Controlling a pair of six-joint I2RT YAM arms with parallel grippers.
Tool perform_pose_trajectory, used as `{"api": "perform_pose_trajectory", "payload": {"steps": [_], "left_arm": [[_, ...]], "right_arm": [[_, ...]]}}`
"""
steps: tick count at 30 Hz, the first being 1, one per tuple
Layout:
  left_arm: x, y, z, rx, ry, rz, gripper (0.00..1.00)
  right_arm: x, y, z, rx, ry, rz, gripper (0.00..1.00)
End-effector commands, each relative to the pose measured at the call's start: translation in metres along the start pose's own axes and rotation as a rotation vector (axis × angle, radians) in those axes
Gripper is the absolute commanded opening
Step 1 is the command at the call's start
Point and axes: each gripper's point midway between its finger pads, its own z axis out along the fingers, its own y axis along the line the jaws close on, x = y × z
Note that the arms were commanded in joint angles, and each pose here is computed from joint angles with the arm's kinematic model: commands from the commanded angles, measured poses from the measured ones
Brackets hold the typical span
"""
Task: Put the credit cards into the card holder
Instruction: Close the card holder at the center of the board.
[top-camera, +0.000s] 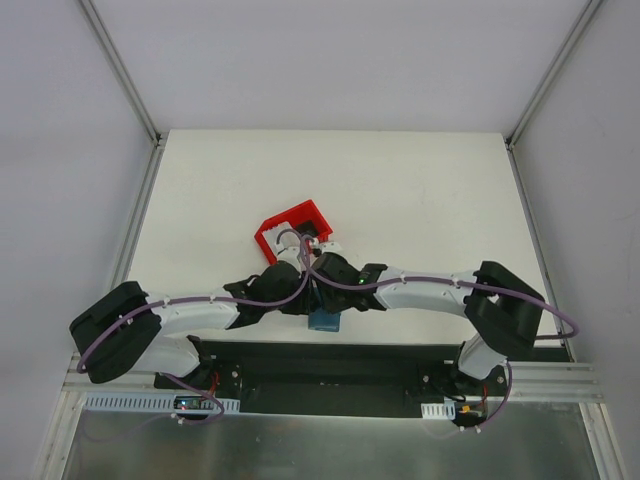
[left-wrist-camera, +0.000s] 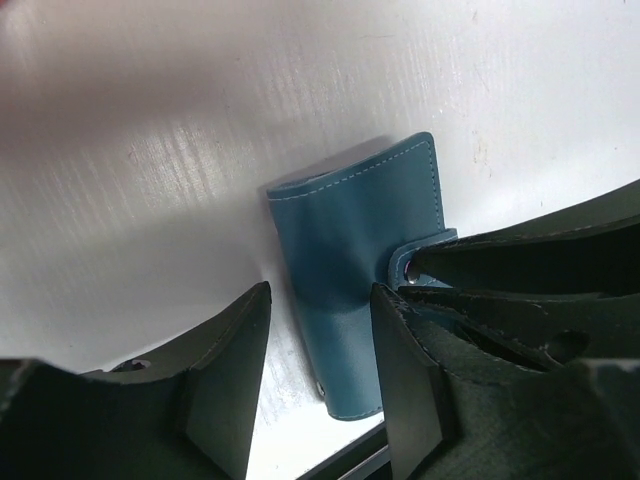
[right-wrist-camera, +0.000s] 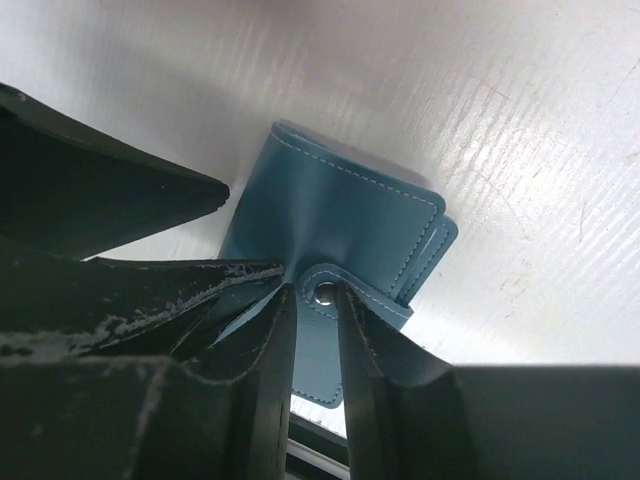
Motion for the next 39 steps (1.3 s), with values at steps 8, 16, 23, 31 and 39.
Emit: {"api": "perform_pose_trajectory", "payload": {"steps": [8,16,23,31,39], "left_arm": [[0.027,0.034,-0.009,-0.118,0.074,0.051,0.53],[0.009,0.02,-0.004,-0.107,0.049,0.082,0.55],[0.0,0.014,0.0,-0.108,0.04,0.093,0.55],[-0.001,0.016,0.007,-0.128,0.051,0.101,0.54],[0.007,0.019,0.008,-0.129,0.071,0.099,0.52]], "right_arm": [[-0.013,-0.019,-0.033,0.009,-0.137,0.038,0.31],[-0.001,-0.03,-0.027,-0.002,-0.116,0.095,0.29],[-0.004,-0.019,-0.021,-0.042,-0.114,0.106,0.27],[-0.004,-0.013,-0.013,-0.058,-0.099,0.101,0.26],[0.0,-0.013,-0.007,-0.047,-0.082,0.093,0.24]]}}
